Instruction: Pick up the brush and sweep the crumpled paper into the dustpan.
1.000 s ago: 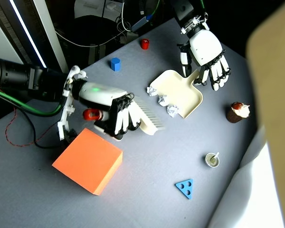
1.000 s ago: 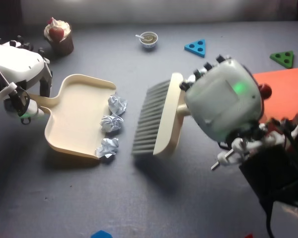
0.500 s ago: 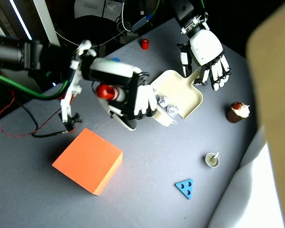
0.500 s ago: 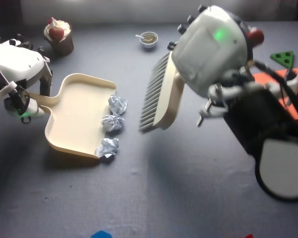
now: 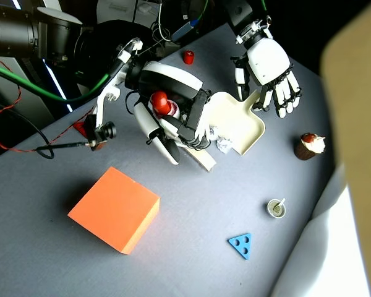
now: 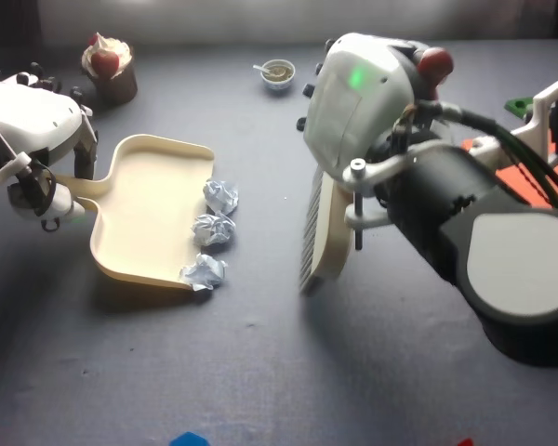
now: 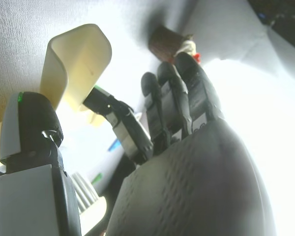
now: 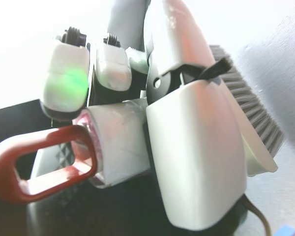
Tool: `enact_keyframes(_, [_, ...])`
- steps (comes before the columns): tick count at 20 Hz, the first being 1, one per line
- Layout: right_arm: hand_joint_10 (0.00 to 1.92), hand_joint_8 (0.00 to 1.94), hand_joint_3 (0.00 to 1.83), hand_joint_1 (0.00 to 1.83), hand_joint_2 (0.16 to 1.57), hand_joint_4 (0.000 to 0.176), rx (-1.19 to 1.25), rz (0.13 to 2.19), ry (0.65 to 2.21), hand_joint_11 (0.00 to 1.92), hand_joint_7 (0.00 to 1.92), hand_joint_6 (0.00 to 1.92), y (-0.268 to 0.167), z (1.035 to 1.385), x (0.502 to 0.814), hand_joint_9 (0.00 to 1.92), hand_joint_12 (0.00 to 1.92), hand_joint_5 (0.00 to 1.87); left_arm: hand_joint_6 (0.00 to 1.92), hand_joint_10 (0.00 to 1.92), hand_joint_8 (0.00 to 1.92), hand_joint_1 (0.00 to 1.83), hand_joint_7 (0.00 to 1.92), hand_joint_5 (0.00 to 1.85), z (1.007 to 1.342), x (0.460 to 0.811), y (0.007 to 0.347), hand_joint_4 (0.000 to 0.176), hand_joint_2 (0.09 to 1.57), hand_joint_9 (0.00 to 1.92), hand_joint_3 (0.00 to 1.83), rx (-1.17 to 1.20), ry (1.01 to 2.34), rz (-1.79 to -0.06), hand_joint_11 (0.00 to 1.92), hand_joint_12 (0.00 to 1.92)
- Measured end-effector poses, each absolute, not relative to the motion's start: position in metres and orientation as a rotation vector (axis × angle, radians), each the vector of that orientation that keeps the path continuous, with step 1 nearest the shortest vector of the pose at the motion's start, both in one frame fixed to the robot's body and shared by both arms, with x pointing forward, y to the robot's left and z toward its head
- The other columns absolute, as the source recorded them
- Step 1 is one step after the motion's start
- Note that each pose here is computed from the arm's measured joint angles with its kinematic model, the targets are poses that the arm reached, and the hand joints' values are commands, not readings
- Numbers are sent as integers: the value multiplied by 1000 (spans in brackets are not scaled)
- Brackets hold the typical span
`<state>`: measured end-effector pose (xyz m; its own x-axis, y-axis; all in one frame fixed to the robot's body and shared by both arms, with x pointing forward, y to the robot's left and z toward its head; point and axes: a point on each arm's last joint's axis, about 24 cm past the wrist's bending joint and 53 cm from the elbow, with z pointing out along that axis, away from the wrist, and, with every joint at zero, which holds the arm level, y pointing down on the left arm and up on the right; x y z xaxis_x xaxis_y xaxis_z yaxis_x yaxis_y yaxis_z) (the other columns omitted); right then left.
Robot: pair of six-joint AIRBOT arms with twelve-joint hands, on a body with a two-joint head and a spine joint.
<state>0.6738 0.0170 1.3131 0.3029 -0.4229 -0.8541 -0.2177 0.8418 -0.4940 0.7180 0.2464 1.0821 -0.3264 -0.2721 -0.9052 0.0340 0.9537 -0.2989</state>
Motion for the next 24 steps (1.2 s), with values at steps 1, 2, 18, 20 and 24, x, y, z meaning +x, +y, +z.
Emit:
enact_keyframes(1, [1921,1941,0,1508,1163,107,-587,-147,1280,1489,924,1921,16,1316,676,1298,1921,992,851,1,1,1116,374,1058,1082,718,246,0,1084,270,0,-174,1881,-311,9,565])
enact_keyframes(2, [1921,1941,0,1490,1161,106,-582,-151,1284,1479,940,1921,15,1319,679,1295,1921,990,852,2,1,1107,376,1057,1082,718,246,0,1083,277,0,-174,1881,-312,13,569])
enact_keyframes(18, [1921,1941,0,1454,1153,156,-600,-43,1267,1508,1078,1921,87,1315,696,1347,1921,1004,870,3,1,1110,384,1047,1078,717,247,0,1088,293,1,-186,1887,-314,59,577])
enact_keyframes(20, [1921,1941,0,1472,1146,159,-582,-19,1246,1506,1051,1921,93,1317,699,1340,1921,986,895,0,0,1101,372,1031,1078,717,247,0,1094,278,2,-188,1885,-314,34,570])
enact_keyframes(24, [1921,1941,0,1489,1141,157,-550,65,1157,1525,1040,1921,102,1329,691,1352,1921,1011,879,0,0,1107,375,1042,1078,717,248,0,1090,278,0,-190,1882,-312,34,590])
